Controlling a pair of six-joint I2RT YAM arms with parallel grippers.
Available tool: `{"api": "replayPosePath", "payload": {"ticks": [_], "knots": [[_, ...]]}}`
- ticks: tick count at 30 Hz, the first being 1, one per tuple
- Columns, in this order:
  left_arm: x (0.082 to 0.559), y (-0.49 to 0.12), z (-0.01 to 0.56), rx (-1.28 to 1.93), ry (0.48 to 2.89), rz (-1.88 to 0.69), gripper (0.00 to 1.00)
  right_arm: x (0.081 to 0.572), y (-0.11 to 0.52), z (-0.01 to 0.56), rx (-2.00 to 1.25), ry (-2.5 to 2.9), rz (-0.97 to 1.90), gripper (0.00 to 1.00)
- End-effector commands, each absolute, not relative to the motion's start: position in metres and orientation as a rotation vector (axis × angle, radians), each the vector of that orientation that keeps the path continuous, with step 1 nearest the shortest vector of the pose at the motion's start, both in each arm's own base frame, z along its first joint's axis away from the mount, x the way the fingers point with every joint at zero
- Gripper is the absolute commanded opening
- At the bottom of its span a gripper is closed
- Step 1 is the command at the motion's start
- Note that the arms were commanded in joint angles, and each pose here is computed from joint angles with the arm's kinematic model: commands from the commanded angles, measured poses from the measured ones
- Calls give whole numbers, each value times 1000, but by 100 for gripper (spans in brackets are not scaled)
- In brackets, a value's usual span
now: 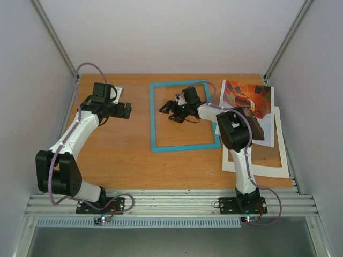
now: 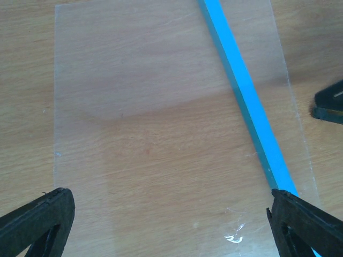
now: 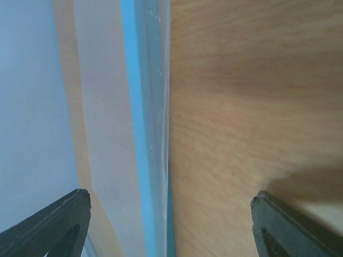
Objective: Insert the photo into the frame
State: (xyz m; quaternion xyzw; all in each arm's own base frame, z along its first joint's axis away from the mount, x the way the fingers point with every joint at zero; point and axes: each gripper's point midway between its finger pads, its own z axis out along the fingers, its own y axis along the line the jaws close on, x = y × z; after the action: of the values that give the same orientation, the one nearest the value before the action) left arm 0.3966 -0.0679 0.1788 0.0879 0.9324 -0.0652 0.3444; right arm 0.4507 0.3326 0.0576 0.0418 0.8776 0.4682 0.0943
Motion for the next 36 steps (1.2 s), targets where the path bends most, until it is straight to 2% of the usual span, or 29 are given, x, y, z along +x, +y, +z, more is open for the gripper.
{"api": "replayPosePath", "payload": {"ticks": [1, 10, 13, 15, 22, 28, 36], "knots": [[404, -72, 186, 220, 2373, -196, 99, 456, 353, 48, 184, 2597, 1472, 80], [403, -74, 185, 225, 2374, -211, 99, 468, 379, 22, 305, 2602, 1555, 75], [402, -75, 183, 226, 2381, -219, 99, 472, 382, 16, 360, 2607, 1579, 67], [402, -75, 182, 224, 2384, -227, 99, 472, 383, 17, 367, 2606, 1589, 57], [400, -78, 182, 219, 2384, -249, 99, 466, 374, 77, 265, 2539, 1636, 3], [405, -72, 185, 158, 2377, -223, 99, 454, 324, 148, 122, 2498, 1555, 1], [418, -87, 183, 140, 2341, -251, 99, 420, 224, 190, 12, 2550, 1488, 1]]}}
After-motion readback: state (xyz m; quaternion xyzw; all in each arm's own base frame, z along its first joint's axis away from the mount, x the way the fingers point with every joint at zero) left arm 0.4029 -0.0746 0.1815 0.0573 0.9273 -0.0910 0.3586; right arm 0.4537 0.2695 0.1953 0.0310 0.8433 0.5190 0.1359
